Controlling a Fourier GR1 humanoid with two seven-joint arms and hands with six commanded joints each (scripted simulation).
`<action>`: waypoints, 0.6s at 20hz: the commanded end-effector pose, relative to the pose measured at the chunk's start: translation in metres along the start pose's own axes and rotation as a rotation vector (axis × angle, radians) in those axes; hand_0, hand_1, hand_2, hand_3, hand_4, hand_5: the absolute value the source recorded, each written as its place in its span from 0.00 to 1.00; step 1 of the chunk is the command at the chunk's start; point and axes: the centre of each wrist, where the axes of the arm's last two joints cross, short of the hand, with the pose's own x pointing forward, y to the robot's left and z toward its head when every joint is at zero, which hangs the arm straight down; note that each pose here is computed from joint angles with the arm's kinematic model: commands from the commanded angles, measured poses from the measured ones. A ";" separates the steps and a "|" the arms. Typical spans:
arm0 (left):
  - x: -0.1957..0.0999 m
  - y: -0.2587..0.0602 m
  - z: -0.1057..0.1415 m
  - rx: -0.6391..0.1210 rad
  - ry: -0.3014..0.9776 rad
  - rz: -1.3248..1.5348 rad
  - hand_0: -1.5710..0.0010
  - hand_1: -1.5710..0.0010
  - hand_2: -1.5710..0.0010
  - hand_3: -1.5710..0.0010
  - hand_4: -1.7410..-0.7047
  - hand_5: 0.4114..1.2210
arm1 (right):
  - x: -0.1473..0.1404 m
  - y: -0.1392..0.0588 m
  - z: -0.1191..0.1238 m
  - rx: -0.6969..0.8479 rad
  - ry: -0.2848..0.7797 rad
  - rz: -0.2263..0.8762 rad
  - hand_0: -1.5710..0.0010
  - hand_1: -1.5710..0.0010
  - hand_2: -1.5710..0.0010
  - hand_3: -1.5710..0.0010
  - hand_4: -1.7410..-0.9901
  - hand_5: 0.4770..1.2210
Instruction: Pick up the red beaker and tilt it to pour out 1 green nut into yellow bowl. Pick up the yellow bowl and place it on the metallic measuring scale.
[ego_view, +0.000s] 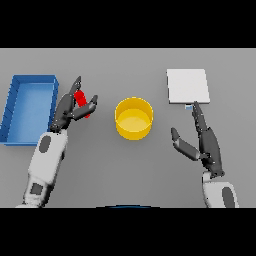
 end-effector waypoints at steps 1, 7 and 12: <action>0.001 -0.001 -0.001 0.000 -0.003 0.004 1.00 1.00 1.00 1.00 0.40 0.37 | 0.003 0.003 0.000 -0.006 -0.010 0.005 1.00 1.00 1.00 1.00 0.57 0.28; -0.005 -0.013 -0.010 0.014 -0.022 0.056 0.84 0.82 0.80 0.86 0.29 0.47 | 0.006 -0.002 0.000 -0.010 -0.012 0.021 1.00 1.00 1.00 1.00 0.60 0.28; -0.002 -0.019 -0.013 0.066 -0.050 0.000 0.29 0.28 0.28 0.28 0.29 0.83 | 0.001 -0.003 0.000 -0.007 0.003 0.011 1.00 1.00 1.00 1.00 0.60 0.28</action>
